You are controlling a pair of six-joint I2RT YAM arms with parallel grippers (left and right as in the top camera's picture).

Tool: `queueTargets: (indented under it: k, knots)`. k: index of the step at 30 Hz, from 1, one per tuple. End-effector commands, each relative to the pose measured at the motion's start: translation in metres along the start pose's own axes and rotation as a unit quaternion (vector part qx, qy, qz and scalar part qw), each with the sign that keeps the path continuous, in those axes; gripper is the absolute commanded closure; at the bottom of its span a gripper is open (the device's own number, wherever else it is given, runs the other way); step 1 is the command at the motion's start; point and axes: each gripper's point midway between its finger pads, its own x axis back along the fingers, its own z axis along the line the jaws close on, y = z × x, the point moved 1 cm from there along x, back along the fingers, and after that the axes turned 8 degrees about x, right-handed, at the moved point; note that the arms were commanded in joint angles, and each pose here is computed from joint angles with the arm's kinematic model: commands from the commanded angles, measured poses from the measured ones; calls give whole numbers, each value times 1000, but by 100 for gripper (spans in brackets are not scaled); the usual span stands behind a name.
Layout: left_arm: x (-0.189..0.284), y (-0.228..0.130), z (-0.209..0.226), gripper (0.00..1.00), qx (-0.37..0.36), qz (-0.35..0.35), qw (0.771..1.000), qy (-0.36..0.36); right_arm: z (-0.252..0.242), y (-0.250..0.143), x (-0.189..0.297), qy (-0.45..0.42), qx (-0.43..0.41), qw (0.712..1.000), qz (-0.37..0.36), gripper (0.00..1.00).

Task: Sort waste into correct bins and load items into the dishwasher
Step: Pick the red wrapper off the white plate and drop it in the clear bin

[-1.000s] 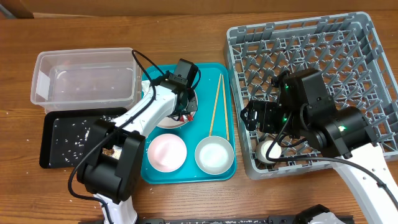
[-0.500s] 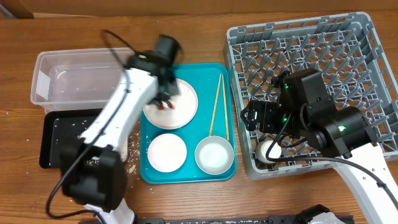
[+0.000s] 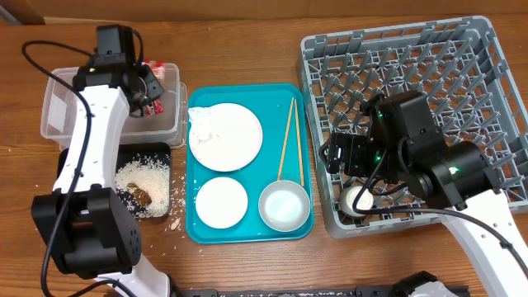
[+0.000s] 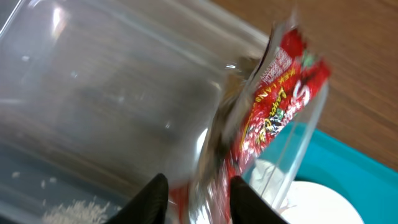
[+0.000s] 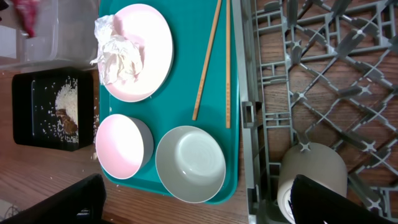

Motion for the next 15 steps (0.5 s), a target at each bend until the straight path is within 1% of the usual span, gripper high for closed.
queueTargets:
  k: [1,3,6,8,10,11,13,15]
  knots:
    - [1,-10,-14,62,-72,31,996,-40,3,2,1,2,2,1000,-3,3]
    - [5,-27,-17,57,-76,69,994,-50,3,2,1,2,2,1000,-3,3]
    - [12,-61,-29,56,-89,132,985,-70,3,2,1,3,2,1000,-3,3]
    - [13,-77,-36,54,-117,144,981,-64,3,2,1,3,2,1000,-3,3]
    - [11,-95,-52,51,-172,143,973,-64,3,2,1,3,2,1000,-3,3]
    - [9,-103,-62,48,-205,137,967,-68,3,2,1,3,2,1000,-3,3]
    - [1,-117,-77,33,-268,116,955,-60,3,3,1,3,3,1000,-4,3]
    - [-7,-127,-84,25,-302,90,949,-31,3,3,1,3,2,1000,-4,3]
